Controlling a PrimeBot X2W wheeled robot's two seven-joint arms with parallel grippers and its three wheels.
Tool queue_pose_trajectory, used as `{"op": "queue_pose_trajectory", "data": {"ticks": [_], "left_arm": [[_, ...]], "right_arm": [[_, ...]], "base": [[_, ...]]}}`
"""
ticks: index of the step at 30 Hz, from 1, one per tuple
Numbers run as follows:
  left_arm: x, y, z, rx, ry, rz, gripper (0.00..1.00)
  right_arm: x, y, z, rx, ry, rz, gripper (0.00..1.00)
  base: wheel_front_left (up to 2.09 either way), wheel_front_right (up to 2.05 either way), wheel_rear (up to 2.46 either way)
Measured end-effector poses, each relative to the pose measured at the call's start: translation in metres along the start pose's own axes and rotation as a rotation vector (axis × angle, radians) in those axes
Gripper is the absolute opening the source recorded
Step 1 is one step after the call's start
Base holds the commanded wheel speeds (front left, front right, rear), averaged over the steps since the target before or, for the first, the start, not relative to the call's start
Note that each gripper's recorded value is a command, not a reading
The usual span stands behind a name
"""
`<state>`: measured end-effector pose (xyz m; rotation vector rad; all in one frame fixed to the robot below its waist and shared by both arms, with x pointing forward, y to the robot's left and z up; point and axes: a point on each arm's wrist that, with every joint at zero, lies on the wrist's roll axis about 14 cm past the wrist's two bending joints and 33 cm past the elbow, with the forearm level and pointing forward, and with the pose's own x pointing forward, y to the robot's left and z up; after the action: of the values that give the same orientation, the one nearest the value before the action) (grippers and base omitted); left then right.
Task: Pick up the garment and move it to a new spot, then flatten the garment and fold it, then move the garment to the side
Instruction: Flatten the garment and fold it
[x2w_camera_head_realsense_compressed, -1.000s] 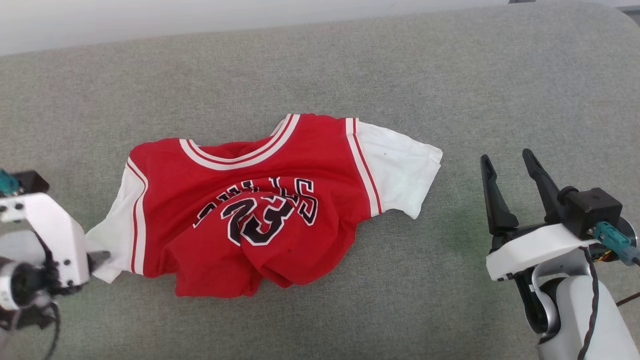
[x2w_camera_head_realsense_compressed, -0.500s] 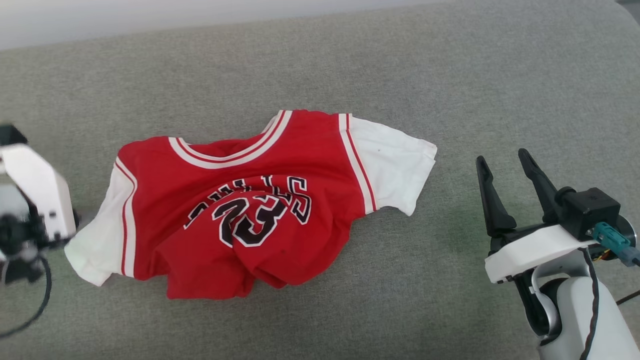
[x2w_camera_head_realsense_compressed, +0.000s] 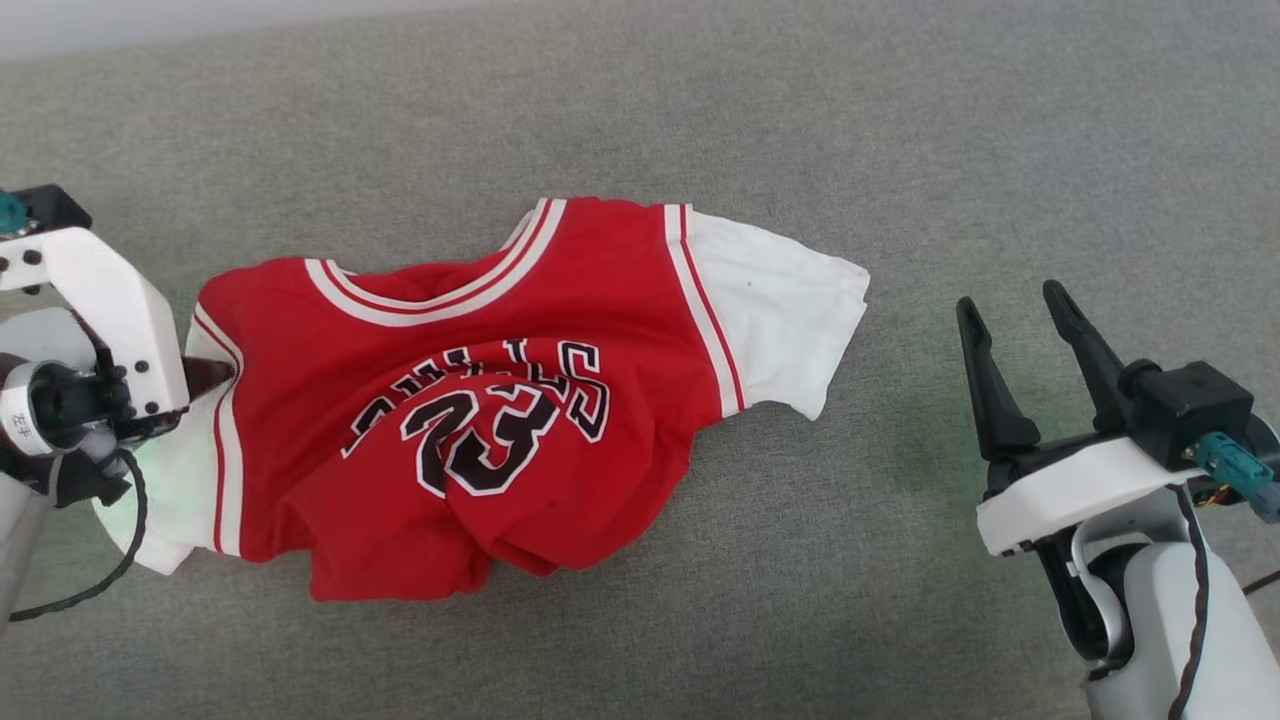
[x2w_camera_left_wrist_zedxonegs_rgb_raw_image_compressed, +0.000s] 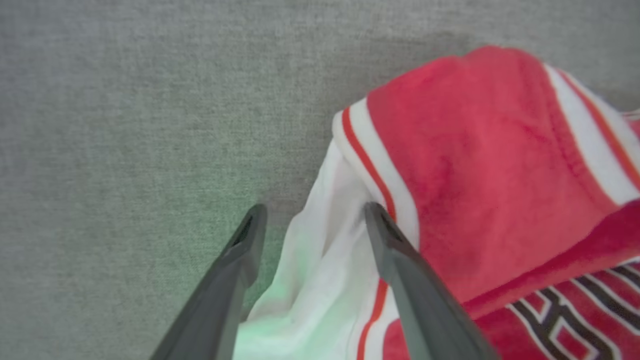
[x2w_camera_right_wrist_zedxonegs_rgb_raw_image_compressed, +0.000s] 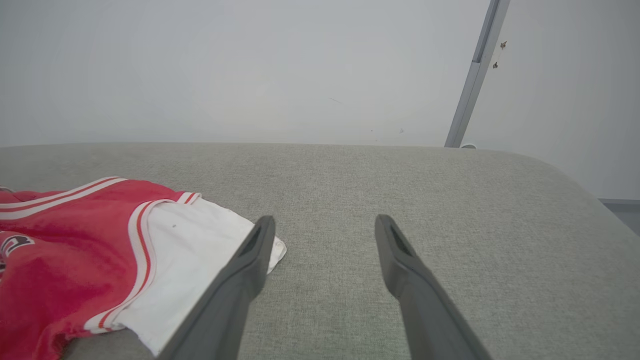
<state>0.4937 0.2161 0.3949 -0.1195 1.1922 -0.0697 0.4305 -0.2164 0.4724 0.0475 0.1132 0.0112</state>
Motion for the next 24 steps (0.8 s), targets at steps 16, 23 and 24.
{"op": "queue_pose_trajectory", "data": {"ticks": [16, 23, 24], "left_arm": [[0.012, 0.029, 0.019, 0.084, -0.035, 0.099, 0.0], [-0.002, 0.034, 0.062, 0.195, -0.207, 0.114, 0.0], [0.0, 0.033, 0.062, 0.201, -0.206, 0.11, 0.0]], "right_arm": [[0.014, 0.0, -0.005, -0.002, 0.009, 0.002, 1.0], [0.019, 0.008, -0.007, 0.006, 0.01, 0.023, 1.0], [0.02, 0.009, -0.007, 0.006, 0.009, 0.024, 1.0]], "base": [[0.0, 0.0, 0.0], [0.0, 0.0, 0.0], [0.0, 0.0, 0.0]]}}
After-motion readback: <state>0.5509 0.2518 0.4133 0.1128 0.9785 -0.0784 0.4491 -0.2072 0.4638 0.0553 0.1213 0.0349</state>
